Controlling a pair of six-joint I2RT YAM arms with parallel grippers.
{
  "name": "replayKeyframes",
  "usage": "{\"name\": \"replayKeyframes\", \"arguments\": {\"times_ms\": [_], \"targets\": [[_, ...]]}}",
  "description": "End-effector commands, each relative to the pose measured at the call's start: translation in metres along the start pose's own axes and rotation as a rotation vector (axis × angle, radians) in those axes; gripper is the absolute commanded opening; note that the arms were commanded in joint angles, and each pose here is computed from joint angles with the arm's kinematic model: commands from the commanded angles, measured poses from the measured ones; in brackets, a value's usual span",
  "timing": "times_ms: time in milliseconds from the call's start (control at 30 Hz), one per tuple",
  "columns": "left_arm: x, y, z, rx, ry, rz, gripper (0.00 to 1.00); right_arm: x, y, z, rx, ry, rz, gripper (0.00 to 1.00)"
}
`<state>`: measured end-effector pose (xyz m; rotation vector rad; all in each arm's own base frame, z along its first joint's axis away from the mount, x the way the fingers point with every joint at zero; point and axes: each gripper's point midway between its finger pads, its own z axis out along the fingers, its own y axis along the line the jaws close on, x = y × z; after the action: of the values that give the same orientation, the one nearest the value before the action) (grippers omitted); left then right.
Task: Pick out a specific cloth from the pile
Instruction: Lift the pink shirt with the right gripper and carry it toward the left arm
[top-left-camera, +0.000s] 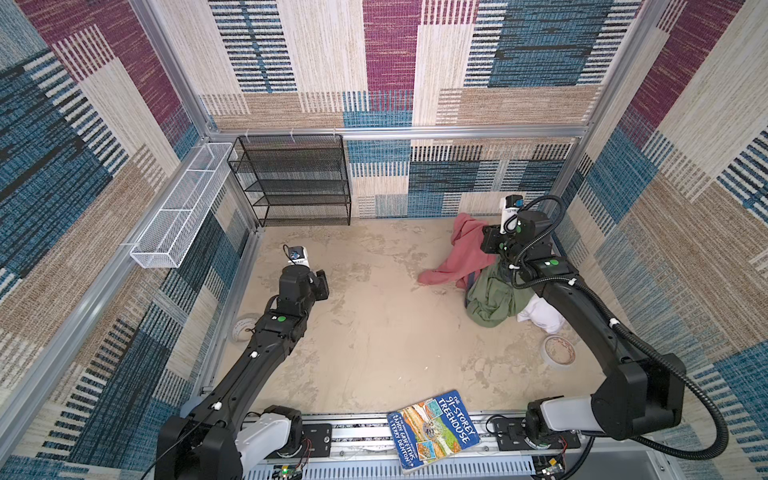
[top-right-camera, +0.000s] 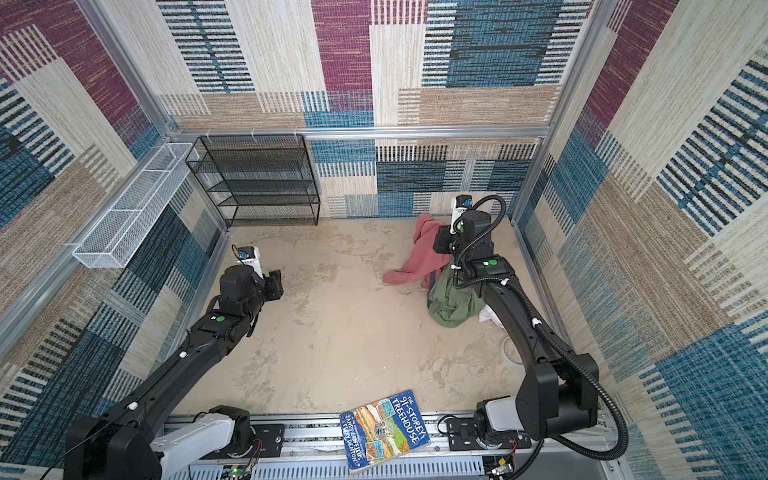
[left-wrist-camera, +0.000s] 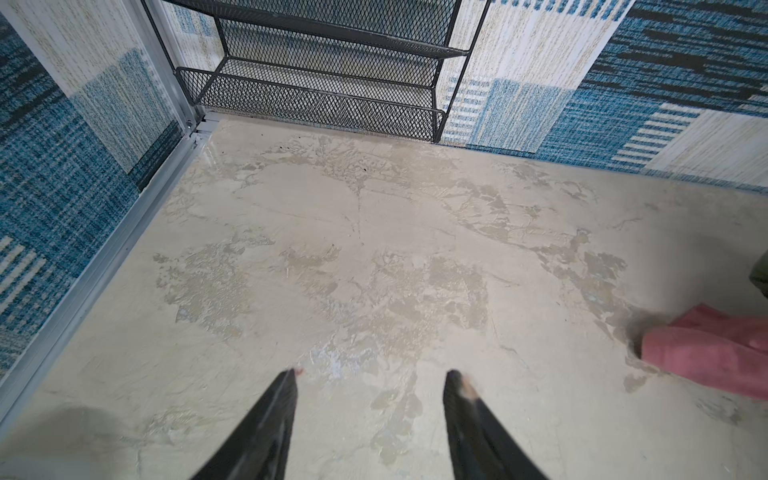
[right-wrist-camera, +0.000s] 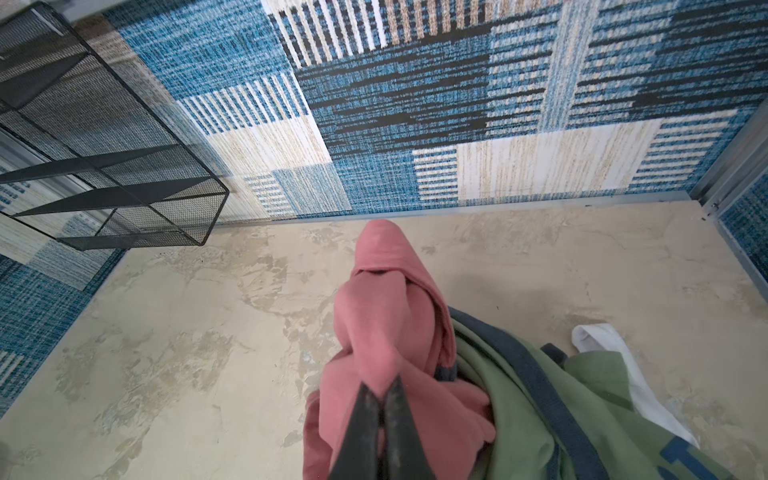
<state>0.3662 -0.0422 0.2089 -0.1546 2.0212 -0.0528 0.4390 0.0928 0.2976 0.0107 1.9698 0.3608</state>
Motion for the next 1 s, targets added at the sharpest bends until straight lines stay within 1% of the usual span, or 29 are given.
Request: {"name": "replayKeyframes", "arguments": {"times_ms": [0,267,533,967], "targets": [[-0.004,-0.001,-0.002,0.006,-0.006,0.004,0.6,-0.023,0.011,-0.006,-0.048,-0.064,0.005,0.0],[-0.006,-0.001,-0.004,0.001,-0.007,0.003,0.6,-0.037,0.024,-0.011,-0.105,-0.08,0.0,0.0],[-0.009,-0.001,-0.006,0.007,-0.016,-0.004,0.6,-0.057,0.033,-0.02,-0.132,-0.112,-0.009,0.0],[-0.013,-0.001,-0.008,0.008,-0.027,-0.013,0.6,-0.088,0.06,-0.033,-0.249,-0.146,-0.023,0.0]]}}
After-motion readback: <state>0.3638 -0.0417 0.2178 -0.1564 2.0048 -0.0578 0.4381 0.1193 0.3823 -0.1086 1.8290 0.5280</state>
